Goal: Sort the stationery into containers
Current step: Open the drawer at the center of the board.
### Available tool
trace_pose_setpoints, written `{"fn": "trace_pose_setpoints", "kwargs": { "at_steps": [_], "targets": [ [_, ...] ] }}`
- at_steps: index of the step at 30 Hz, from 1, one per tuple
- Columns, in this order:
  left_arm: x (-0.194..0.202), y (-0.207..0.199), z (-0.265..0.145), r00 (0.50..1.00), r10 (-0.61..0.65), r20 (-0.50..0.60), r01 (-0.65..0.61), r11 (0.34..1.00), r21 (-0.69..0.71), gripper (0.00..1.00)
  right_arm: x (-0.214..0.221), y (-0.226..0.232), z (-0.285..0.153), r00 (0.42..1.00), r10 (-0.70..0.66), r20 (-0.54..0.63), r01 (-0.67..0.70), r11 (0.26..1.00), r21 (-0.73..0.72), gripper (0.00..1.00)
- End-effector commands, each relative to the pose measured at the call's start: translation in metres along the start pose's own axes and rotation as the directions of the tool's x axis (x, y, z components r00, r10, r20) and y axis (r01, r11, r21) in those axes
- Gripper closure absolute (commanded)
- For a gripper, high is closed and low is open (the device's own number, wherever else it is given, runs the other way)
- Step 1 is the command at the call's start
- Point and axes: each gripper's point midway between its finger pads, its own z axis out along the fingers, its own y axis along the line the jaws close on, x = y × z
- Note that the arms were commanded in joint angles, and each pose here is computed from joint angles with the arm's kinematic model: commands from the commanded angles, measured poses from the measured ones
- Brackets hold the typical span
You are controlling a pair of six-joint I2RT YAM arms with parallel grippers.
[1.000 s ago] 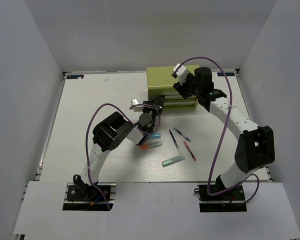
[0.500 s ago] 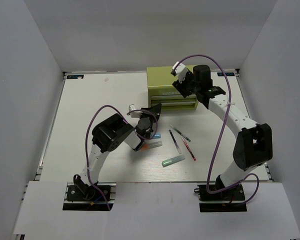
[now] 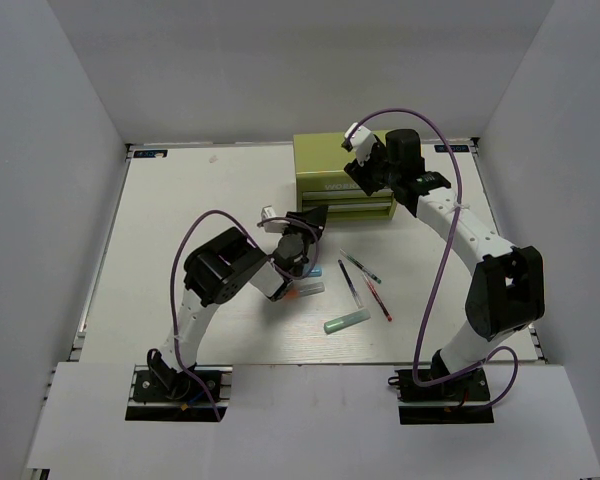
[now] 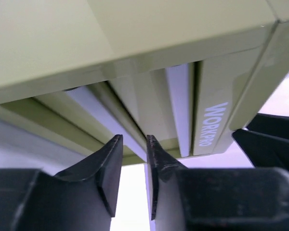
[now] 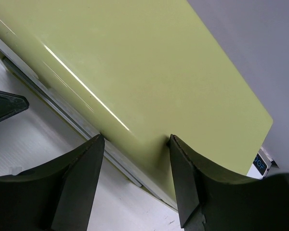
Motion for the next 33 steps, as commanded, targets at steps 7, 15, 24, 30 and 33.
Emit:
{"fn": "trace_pose_setpoints", "kwargs": {
  "at_steps": [7,15,24,30,33],
  "targets": [
    [-0.012,-0.108,0.01,0.997,-0.07,0.014,0.065,0.968,0.244,0.53,0.001,-0.01,0.002,1.0,0.013,-0.015,-0.013,0.999,0.037,0.36],
    [-0.01,-0.098,0.015,0.999,-0.028,0.022,0.024,0.983,0.182,0.46,0.0,-0.013,0.002,1.0,0.01,-0.013,-0.01,0.999,0.043,0.36],
    [-0.012,-0.081,0.02,0.999,0.004,0.034,-0.008,0.992,0.125,0.49,0.003,-0.013,0.004,1.0,0.01,-0.019,-0.009,0.999,0.046,0.36],
    [-0.015,-0.075,0.022,0.999,0.01,0.041,-0.015,0.993,0.115,0.59,0.003,-0.014,0.003,1.0,0.009,-0.018,-0.008,0.999,0.047,0.36],
    [-0.013,-0.069,0.021,0.999,0.016,0.03,-0.019,0.994,0.111,0.58,0.004,-0.014,0.003,1.0,0.01,-0.022,-0.009,0.999,0.048,0.36]
  ]
}}
